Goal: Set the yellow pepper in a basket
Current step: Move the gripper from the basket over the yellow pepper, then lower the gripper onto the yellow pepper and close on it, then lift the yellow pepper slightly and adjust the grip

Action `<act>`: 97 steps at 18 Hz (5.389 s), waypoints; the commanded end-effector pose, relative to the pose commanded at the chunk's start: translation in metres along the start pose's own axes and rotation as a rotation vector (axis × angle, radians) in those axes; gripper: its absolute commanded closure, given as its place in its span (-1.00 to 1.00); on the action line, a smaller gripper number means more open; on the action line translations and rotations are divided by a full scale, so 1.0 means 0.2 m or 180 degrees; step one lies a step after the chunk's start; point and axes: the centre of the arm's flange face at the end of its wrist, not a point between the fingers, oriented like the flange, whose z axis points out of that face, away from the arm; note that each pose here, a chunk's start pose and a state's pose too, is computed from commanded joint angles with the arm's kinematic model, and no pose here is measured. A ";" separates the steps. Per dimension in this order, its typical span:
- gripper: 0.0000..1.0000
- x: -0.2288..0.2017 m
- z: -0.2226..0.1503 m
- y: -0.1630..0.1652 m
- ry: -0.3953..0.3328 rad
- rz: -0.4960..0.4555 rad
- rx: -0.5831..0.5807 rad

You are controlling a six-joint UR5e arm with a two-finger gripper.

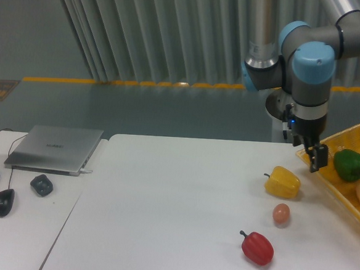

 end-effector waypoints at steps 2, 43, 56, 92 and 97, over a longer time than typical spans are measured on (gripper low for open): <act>-1.00 0.03 0.00 -0.05 0.0000 0.0088 0.0007; -1.00 0.17 0.54 -0.33 0.0373 0.1586 -0.1109; -1.00 0.17 0.61 -0.33 0.0432 0.1618 -0.1217; -1.00 0.21 0.68 -0.42 0.0223 0.1774 -0.1790; -1.00 0.22 0.71 -0.42 0.0254 0.1757 -0.1828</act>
